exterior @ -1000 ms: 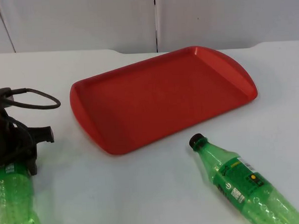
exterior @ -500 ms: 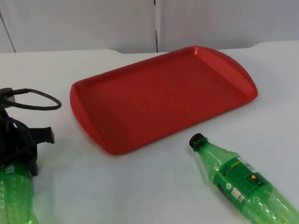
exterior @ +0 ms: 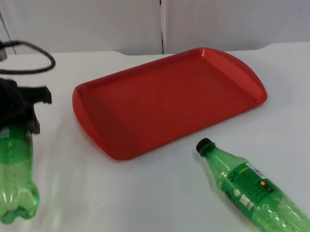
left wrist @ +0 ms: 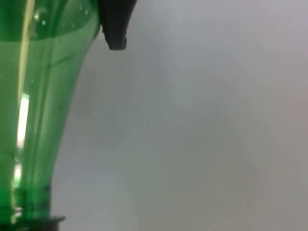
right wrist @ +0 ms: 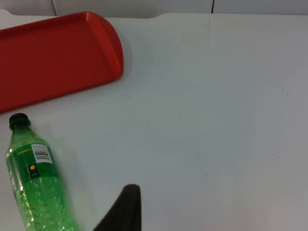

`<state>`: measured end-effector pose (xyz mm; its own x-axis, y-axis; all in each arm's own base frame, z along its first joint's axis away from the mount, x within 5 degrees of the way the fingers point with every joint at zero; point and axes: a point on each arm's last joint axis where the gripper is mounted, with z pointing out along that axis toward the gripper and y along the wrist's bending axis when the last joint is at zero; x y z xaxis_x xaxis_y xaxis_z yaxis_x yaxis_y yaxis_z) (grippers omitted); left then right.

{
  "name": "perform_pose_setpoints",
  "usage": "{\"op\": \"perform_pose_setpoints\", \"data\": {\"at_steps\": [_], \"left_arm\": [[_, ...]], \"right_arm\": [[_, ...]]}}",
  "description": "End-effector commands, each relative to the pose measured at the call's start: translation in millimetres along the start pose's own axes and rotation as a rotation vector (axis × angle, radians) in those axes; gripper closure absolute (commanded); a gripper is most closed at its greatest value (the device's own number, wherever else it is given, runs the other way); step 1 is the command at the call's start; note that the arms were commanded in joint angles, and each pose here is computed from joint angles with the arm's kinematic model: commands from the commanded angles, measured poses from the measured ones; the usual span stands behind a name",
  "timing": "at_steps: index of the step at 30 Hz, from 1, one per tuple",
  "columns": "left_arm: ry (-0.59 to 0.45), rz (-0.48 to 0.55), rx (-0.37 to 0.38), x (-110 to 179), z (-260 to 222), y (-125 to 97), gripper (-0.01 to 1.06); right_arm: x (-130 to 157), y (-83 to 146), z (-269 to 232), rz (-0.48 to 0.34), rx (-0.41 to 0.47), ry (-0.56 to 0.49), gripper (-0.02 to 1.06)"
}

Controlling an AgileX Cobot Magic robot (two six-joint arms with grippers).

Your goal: Place the bottle upright on the tray.

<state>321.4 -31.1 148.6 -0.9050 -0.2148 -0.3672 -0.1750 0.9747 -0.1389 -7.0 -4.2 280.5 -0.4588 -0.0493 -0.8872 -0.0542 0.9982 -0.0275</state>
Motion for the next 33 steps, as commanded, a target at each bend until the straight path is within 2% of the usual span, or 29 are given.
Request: {"op": "perform_pose_setpoints", "data": {"at_steps": [1, 3, 4, 8, 9, 14, 15, 17, 19, 20, 21, 24, 26, 27, 30, 33], "left_arm": [[-0.094, 0.009, 0.048, -10.0, -18.7, -7.1, 1.05], [-0.191, 0.050, 0.088, -19.0, -35.1, -11.6, 1.05], [-0.191, 0.050, 0.088, -19.0, -35.1, -11.6, 1.05], [-0.409, 0.093, 0.146, -34.8, -69.0, -19.5, 1.05], [-0.409, 0.093, 0.146, -34.8, -69.0, -19.5, 1.05], [-0.694, 0.109, 0.198, -46.8, -108.7, -35.9, 1.05], [-0.694, 0.109, 0.198, -46.8, -108.7, -35.9, 1.05], [-0.802, 0.149, 0.215, -49.4, -120.4, -45.4, 1.05], [-0.923, 0.238, 0.229, -51.1, -130.1, -58.1, 1.05], [-0.923, 0.238, 0.229, -51.1, -130.1, -58.1, 1.05], [-0.971, 0.278, 0.239, -51.4, -133.9, -63.6, 1.05], [-1.115, 0.409, 0.308, -51.8, -145.5, -78.4, 1.05], [-1.196, 0.478, 0.425, -50.5, -152.7, -87.7, 1.05], [-1.196, 0.478, 0.425, -50.5, -152.7, -87.7, 1.05], [-1.244, 0.523, 0.580, -53.2, -154.2, -90.9, 1.05], [-1.234, 0.564, 0.610, -61.4, -146.5, -91.3, 1.05]], "right_arm": [[0.1, 0.3, -0.3, 0.004, 0.002, -0.006, 0.03], [0.1, 0.3, -0.3, 0.004, 0.002, -0.006, 0.03], [0.1, 0.3, -0.3, 0.004, 0.002, -0.006, 0.03], [0.1, 0.3, -0.3, 0.004, 0.002, -0.006, 0.03], [0.1, 0.3, -0.3, 0.004, 0.002, -0.006, 0.03], [0.1, 0.3, -0.3, 0.004, 0.002, -0.006, 0.03], [0.1, 0.3, -0.3, 0.004, 0.002, -0.006, 0.03], [0.1, 0.3, -0.3, 0.004, 0.002, -0.006, 0.03], [0.1, 0.3, -0.3, 0.004, 0.002, -0.006, 0.03], [0.1, 0.3, -0.3, 0.004, 0.002, -0.006, 0.03], [0.1, 0.3, -0.3, 0.004, 0.002, -0.006, 0.03], [0.1, 0.3, -0.3, 0.004, 0.002, -0.006, 0.03], [0.1, 0.3, -0.3, 0.004, 0.002, -0.006, 0.03], [0.1, 0.3, -0.3, 0.004, 0.002, -0.006, 0.03], [0.1, 0.3, -0.3, 0.004, 0.002, -0.006, 0.03], [0.1, 0.3, -0.3, 0.004, 0.002, -0.006, 0.03]]}}
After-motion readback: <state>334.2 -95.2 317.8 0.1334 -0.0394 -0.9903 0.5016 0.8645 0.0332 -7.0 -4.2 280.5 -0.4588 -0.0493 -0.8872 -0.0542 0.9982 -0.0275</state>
